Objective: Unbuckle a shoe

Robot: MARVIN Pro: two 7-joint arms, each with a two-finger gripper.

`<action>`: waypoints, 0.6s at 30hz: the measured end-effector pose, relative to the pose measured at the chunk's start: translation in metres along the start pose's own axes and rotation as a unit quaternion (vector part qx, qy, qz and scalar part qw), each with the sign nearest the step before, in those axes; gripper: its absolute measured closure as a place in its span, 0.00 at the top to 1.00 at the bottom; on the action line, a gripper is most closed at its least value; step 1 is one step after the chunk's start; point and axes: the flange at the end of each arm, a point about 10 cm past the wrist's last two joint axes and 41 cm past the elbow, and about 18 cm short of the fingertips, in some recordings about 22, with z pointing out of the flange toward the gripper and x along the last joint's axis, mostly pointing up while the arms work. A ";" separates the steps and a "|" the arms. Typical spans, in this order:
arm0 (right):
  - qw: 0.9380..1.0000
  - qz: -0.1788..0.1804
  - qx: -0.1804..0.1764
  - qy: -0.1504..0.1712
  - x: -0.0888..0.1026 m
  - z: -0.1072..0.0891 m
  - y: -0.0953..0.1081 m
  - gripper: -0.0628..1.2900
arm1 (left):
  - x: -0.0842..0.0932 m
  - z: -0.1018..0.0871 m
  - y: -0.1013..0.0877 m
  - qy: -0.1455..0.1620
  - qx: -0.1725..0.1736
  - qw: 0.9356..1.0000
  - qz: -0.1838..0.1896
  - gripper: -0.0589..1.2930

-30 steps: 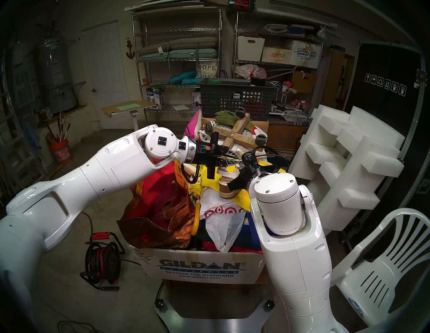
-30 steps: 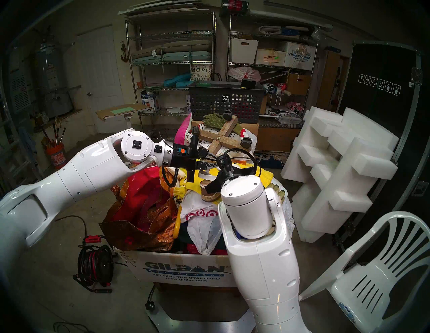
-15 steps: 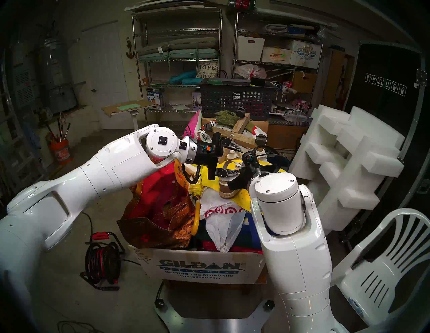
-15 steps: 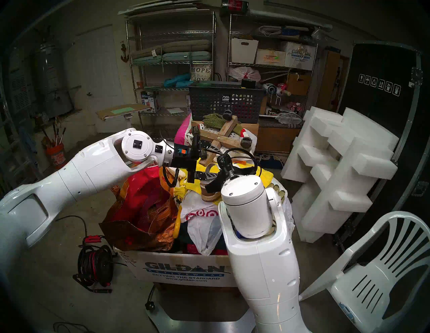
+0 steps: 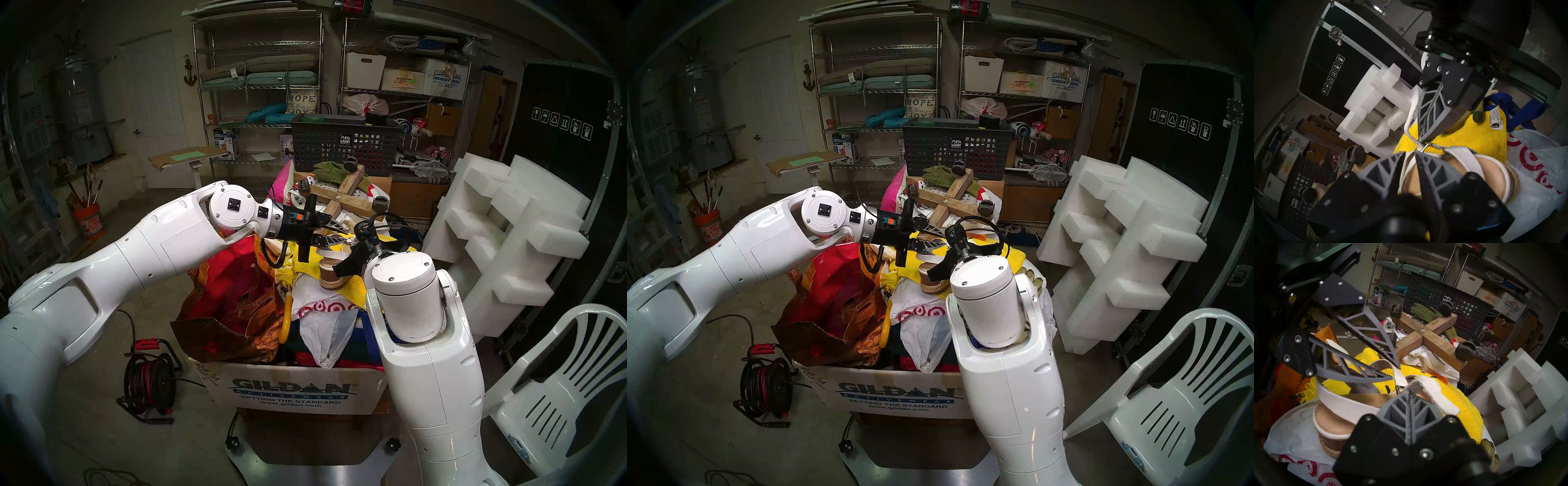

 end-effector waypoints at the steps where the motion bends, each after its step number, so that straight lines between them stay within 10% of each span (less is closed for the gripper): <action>1: 1.000 0.000 0.000 0.000 0.000 0.000 0.000 0.03 | 0.000 0.000 0.000 -0.001 -0.001 1.000 0.000 0.30; 18: 1.000 0.005 0.004 0.001 0.000 0.000 0.001 0.03 | -0.002 0.011 0.002 -0.013 -0.016 1.000 0.020 0.30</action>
